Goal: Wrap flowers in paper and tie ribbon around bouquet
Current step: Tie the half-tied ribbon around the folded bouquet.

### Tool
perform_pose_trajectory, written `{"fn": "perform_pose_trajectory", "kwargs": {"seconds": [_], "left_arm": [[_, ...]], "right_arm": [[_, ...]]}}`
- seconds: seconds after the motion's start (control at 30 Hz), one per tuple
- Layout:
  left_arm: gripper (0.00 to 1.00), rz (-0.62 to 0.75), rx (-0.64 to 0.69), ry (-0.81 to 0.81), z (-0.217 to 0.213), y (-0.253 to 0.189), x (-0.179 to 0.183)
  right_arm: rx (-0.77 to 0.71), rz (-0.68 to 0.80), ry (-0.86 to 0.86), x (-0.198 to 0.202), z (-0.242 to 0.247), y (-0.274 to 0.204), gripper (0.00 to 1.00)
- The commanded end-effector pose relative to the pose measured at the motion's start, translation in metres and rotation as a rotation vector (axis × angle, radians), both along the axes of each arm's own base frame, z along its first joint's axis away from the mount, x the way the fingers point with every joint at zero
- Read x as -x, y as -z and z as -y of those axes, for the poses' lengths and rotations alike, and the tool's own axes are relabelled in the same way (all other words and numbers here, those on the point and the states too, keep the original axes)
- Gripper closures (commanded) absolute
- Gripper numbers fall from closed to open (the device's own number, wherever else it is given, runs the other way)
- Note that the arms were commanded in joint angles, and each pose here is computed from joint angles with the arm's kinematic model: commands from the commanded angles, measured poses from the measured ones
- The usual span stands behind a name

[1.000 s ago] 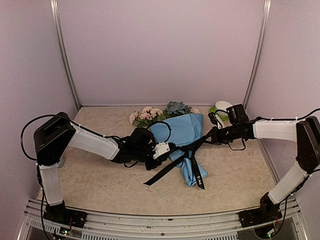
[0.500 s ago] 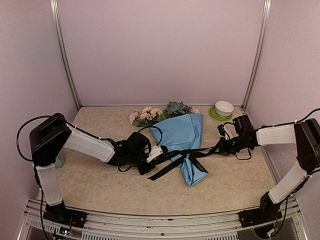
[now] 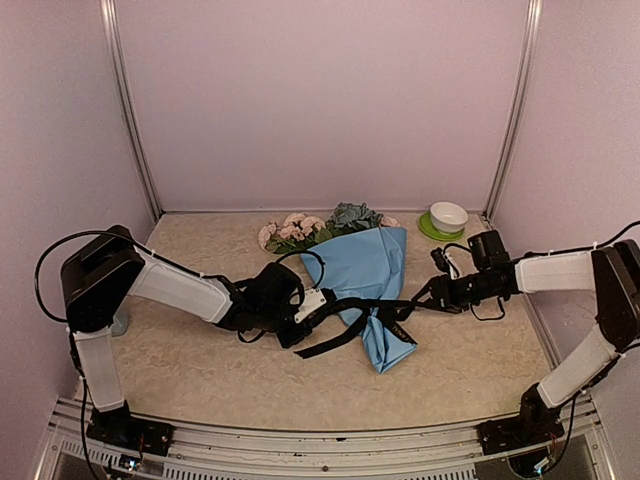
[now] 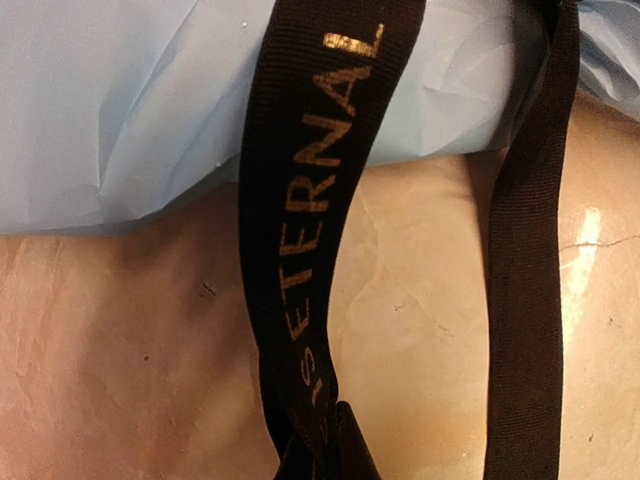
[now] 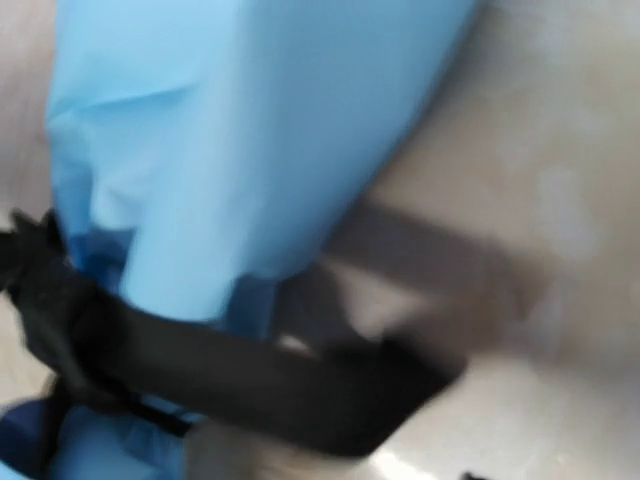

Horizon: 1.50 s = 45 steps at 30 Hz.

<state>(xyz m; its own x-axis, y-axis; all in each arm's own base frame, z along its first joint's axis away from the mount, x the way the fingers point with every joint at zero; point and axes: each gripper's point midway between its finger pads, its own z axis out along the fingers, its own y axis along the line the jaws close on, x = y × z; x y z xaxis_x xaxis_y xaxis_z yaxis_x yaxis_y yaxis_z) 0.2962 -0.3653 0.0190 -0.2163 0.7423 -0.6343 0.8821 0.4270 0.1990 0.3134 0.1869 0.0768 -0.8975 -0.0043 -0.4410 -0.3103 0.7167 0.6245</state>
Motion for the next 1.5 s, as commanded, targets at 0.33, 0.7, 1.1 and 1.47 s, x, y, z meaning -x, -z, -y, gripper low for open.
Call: {"fn": "perform_pose_trajectory", "kwargs": {"seconds": [0.33,0.7,1.1,1.47], "left_arm": [[1.0,0.017,-0.018,0.015,0.006,-0.003,0.001],[1.0,0.023,0.011,0.025,0.013,-0.015,-0.001],[1.0,0.031,0.023,0.027,0.014,-0.017,0.002],[1.0,0.013,0.022,0.015,0.011,-0.014,0.005]], "right_arm": [[0.216,0.299,-0.011,-0.041,0.001,-0.046,0.06],[0.085,0.054,0.211,-0.05,0.003,-0.027,0.19],[-0.037,-0.237,0.408,-0.02,-0.01,0.03,0.23],[-0.106,-0.273,0.312,-0.017,-0.034,0.039,0.39]]}}
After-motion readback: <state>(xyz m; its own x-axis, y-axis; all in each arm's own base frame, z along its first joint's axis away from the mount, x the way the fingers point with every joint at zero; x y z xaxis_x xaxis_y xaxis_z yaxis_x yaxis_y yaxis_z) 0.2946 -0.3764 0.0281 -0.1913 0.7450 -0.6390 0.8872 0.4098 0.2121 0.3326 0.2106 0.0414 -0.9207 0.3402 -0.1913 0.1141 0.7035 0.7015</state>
